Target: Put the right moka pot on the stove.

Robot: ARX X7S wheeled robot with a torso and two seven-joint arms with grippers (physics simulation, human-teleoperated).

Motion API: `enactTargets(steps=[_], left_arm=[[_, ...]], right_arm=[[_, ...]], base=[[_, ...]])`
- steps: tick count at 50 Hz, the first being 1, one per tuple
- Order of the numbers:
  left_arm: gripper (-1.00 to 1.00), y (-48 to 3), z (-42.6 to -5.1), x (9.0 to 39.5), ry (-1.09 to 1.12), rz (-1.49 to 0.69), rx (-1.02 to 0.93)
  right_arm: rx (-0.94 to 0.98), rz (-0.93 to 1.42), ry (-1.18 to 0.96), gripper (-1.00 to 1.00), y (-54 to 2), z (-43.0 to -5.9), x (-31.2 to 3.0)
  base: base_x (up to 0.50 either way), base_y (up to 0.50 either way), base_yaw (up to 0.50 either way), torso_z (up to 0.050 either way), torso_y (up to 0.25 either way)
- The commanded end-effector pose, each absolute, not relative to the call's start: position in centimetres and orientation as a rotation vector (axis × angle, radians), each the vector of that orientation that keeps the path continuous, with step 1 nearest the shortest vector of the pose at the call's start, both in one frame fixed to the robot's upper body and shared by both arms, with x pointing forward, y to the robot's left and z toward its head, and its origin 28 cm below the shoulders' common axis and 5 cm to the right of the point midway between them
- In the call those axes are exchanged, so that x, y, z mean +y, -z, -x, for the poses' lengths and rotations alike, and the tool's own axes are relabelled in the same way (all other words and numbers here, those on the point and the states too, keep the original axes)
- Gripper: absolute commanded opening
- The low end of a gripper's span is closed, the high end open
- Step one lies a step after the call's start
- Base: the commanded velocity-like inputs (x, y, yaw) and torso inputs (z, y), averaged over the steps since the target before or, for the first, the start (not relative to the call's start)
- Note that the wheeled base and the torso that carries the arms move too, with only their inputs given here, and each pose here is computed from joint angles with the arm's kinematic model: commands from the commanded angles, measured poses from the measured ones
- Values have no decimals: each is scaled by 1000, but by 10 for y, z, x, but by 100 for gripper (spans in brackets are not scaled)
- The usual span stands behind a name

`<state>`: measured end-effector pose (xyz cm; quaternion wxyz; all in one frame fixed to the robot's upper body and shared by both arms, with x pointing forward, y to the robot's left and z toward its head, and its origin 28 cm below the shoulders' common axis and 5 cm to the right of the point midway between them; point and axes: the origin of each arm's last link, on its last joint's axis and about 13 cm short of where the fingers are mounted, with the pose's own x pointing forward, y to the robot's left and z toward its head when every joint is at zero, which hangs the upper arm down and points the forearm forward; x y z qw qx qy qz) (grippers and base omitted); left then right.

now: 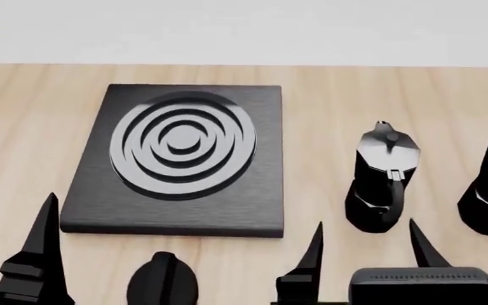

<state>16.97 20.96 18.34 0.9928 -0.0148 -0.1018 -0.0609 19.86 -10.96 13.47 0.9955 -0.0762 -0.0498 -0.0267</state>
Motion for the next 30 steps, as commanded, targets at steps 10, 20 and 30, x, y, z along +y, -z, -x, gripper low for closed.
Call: enactTargets(steps=[10,20,30], left_arm=[[100,-183,-169,210,118,31,-202],[100,-183,-169,209,113,29,-205],[100,-183,-169,209,113,25,-206]], right_arm=[[-100,153,57,100,-134,-199,-110],[-100,156,59,100,-134,-198,-111],[-102,158,60,100,-136,-198,-111]], base=[[0,0,0,0,-152],[0,0,0,0,-135],[0,0,0,0,-67]])
